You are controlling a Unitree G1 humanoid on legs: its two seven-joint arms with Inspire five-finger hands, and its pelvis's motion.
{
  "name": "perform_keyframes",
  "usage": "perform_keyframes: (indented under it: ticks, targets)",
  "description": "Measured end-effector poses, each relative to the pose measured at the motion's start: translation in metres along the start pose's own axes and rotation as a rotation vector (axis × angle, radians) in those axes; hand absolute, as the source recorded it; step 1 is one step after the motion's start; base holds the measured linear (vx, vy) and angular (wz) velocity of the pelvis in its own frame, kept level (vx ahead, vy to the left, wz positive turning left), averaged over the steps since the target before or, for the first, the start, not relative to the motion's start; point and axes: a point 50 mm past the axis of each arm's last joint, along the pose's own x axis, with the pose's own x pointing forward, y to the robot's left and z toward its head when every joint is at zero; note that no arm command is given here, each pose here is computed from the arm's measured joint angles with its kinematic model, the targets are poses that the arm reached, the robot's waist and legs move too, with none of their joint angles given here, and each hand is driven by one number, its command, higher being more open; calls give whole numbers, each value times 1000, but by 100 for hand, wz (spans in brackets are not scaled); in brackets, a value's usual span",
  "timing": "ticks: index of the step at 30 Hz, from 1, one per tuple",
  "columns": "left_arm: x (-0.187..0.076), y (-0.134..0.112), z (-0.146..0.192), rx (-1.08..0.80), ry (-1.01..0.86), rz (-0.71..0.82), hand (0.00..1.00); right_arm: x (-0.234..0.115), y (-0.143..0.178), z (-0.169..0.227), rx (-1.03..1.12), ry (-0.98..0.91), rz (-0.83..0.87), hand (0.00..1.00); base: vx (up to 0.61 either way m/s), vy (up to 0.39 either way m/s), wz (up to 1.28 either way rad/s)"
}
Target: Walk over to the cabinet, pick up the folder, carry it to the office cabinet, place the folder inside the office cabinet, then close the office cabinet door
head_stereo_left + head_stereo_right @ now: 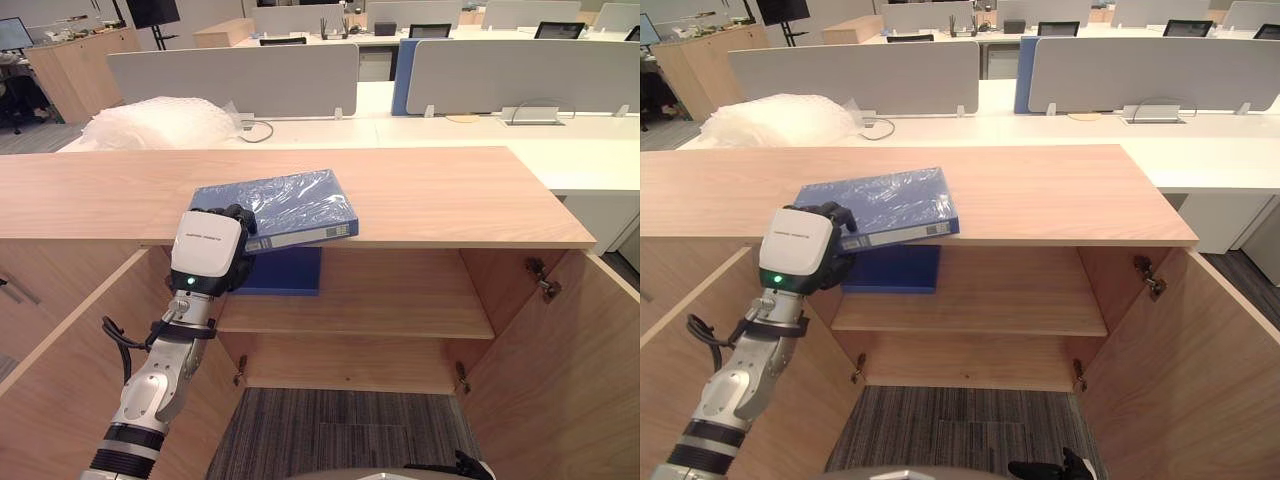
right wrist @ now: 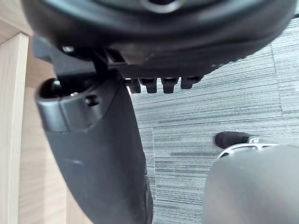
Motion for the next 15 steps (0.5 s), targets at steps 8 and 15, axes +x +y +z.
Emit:
perform_keyframes:
  ticks: [8, 15]
  targets:
    - [-10, 17, 15, -129, 101, 85, 0, 0, 1, -2, 2, 7, -5, 100, 0, 0, 0]
    - [-33, 50, 30, -875, 365, 302, 0, -4, 0, -15, 214, 45, -38, 100, -12, 8, -7]
